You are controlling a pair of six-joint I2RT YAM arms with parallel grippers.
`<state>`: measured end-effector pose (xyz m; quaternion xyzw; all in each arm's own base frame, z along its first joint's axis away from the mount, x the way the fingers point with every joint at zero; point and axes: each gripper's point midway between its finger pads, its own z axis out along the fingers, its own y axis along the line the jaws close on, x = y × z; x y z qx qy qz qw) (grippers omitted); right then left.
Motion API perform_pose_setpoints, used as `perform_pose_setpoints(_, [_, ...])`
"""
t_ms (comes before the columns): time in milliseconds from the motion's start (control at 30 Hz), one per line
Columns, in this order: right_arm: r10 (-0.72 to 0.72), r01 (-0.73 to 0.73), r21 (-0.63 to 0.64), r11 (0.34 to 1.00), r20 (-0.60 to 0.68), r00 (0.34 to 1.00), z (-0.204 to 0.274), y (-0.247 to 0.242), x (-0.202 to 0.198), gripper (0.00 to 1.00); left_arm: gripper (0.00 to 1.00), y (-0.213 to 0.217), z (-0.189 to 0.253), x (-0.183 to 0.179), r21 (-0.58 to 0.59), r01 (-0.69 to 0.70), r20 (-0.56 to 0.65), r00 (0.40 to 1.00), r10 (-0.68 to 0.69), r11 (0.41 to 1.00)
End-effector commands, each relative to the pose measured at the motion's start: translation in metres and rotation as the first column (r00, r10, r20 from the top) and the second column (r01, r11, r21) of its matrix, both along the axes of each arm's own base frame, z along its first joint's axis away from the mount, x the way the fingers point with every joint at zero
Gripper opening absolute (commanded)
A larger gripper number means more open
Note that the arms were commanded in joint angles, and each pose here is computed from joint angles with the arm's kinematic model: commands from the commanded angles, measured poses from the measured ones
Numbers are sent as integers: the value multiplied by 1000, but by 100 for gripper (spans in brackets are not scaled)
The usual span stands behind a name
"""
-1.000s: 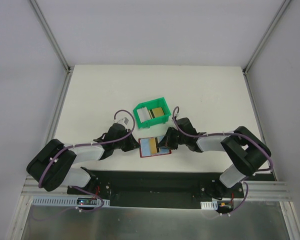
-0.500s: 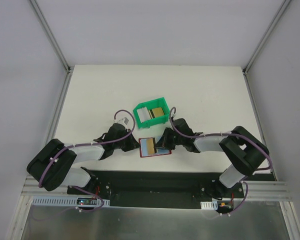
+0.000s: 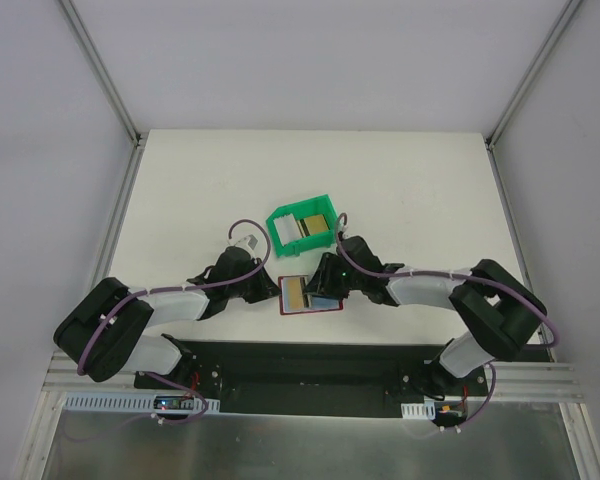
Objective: Put the credit cards into the card holder
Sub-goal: Insert the credit card into the card holder.
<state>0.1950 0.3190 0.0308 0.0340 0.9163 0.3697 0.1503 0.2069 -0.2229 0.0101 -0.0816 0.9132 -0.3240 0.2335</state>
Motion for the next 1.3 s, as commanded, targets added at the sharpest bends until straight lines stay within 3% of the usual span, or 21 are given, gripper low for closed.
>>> perform_pose_setpoints(0, [-11,18,-109,994,70,998,2,-22,5,40,0,30,-38,-31,138,0,-133,991,18,990])
perform_pose_setpoints(233, [84,-83,-48,995,21,996,2,5,-2,40,0,28,-37,-31,134,14,-132,991,4,991])
perform_pose_setpoints(333, [111,-110,-32,993,24,994,5,13,-2,36,0,28,-37,-31,134,9,-131,991,8,991])
perform_pose_setpoints(733, [197,-197,11,980,39,980,18,39,-2,36,0,25,-38,-29,127,13,-134,991,4,992])
perform_pose_setpoints(867, [145,-136,-104,985,86,986,23,17,9,37,0,26,-38,-30,129,8,-133,991,10,992])
perform_pose_setpoints(1000, [132,-117,-207,971,57,990,12,-2,7,38,0,27,-38,-30,128,8,-132,991,10,992])
perform_pose_setpoints(1267, [150,-147,-214,966,-1,989,-1,3,0,38,0,26,-39,-30,125,13,-132,991,4,992])
